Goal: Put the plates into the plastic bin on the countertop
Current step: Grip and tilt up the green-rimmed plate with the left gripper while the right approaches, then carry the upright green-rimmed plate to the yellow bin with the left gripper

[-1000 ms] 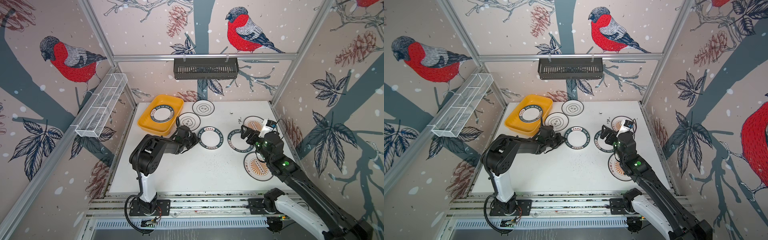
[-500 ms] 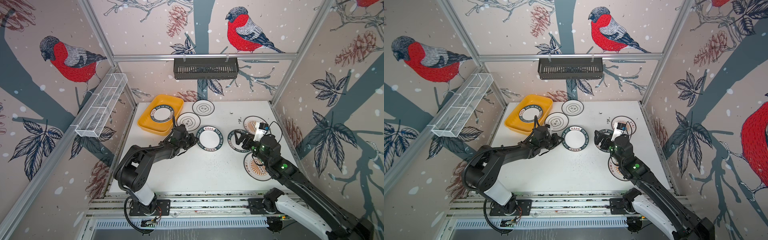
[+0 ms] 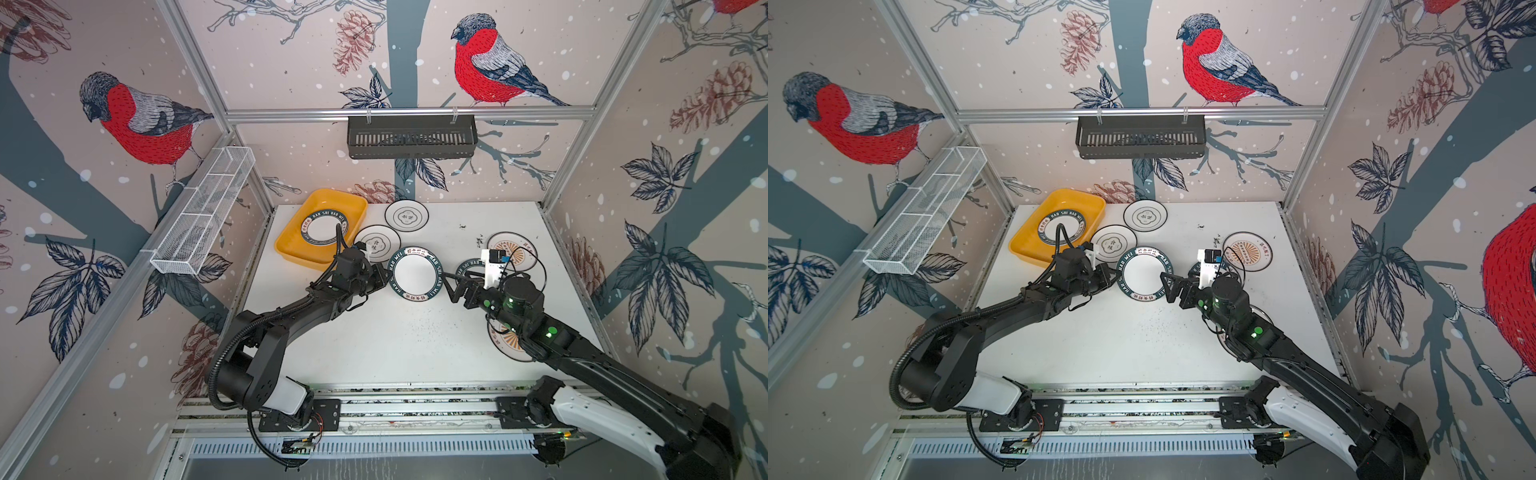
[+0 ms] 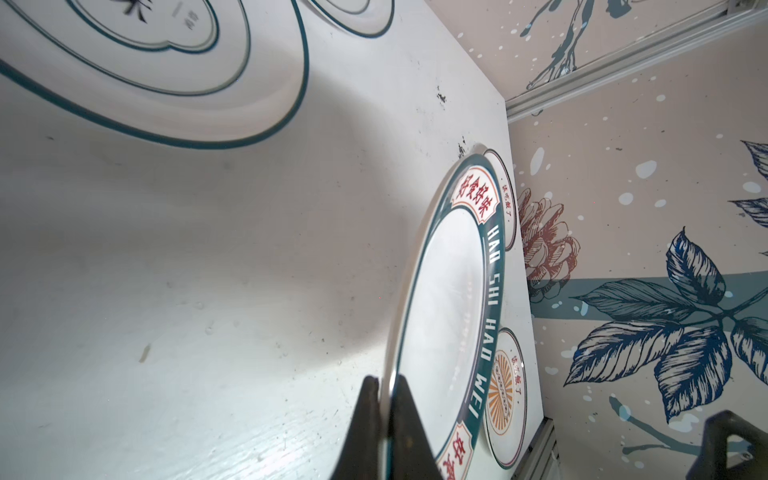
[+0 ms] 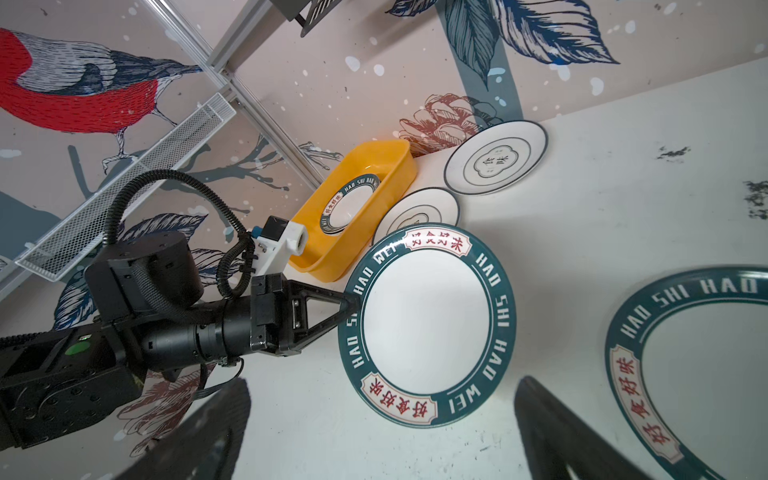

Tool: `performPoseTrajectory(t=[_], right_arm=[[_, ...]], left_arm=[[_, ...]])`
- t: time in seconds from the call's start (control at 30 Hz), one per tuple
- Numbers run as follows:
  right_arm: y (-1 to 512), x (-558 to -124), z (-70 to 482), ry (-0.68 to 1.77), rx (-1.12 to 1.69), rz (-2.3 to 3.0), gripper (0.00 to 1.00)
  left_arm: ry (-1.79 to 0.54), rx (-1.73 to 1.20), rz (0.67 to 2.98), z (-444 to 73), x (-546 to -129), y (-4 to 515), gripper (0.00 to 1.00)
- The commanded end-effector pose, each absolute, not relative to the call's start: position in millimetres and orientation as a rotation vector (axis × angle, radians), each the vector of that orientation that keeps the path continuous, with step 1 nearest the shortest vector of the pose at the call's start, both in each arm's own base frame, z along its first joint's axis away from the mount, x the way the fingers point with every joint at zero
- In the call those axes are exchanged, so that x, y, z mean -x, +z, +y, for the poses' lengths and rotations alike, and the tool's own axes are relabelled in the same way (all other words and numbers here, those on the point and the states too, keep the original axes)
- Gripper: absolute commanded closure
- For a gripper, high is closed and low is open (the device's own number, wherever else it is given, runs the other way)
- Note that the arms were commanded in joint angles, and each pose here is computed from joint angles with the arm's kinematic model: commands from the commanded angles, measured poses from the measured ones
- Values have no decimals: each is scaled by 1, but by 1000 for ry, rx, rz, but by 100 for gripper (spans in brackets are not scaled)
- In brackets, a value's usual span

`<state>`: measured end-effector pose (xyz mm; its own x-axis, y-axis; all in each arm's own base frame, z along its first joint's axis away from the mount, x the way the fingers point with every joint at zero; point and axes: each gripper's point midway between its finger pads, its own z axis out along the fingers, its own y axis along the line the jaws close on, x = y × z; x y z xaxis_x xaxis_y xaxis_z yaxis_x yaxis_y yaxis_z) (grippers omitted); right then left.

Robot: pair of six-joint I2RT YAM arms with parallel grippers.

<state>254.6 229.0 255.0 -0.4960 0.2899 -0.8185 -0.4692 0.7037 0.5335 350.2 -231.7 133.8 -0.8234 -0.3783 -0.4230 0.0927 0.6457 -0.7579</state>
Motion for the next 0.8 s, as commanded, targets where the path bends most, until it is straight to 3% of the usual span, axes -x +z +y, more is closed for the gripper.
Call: performPoseTrajectory(t=[0.0,0.77], right_arm=[[282,-252,246,992,221,1780,0],[291,-286,342,1146,471,1742,0]], left_arm=[[-1156,214,2227,-227,-359,152,100],[-1122,450,2101,-118,-442,164,100]])
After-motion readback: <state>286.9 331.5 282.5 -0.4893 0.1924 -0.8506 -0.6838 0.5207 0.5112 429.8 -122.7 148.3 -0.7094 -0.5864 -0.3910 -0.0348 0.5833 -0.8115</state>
